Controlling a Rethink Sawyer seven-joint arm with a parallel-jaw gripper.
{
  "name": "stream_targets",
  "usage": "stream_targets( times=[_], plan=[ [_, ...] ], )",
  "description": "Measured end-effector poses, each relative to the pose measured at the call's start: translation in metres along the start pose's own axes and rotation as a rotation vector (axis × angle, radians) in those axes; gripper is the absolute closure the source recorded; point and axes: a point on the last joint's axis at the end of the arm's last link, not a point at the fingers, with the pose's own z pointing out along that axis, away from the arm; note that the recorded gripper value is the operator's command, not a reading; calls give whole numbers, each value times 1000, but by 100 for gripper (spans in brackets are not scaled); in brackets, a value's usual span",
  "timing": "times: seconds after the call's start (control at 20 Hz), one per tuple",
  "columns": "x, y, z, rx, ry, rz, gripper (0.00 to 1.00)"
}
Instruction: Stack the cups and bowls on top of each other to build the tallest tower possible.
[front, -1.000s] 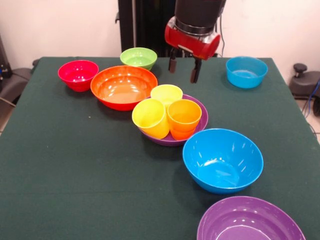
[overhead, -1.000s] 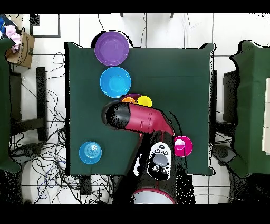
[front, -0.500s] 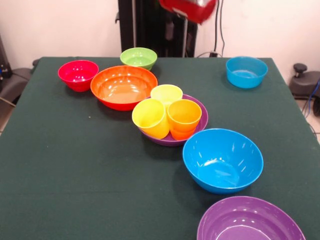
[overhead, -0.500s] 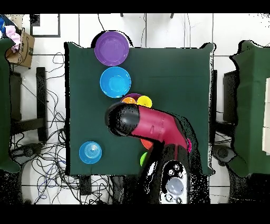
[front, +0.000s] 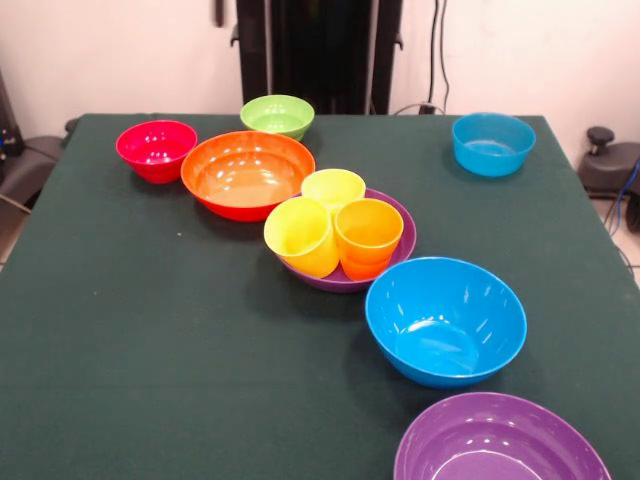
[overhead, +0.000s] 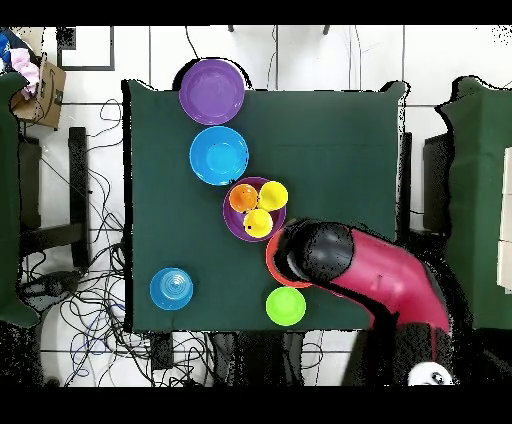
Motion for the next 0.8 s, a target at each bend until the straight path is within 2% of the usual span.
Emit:
stream_targets(
  times=[0.05, 0.2, 0.25, 0.35, 0.4, 0.5, 0.6, 0.65, 0.8],
  plan=[
    [-15, -24, 11, 15, -15, 9, 0],
    [-33, -54, 31, 27, -43, 1, 0],
    [-36, -58, 34, 29, -47, -3, 0],
    [-47, -76, 52, 31, -68, -34, 0],
    [-53, -87, 64, 30, -80, -65, 0],
    [-58, -97, 78, 27, -89, -104, 0],
    [-62, -108, 98, 16, -94, -163, 0],
    [-62, -115, 117, 2, -91, -223, 0],
    [-57, -118, 135, -14, -85, -273, 0]
  ],
)
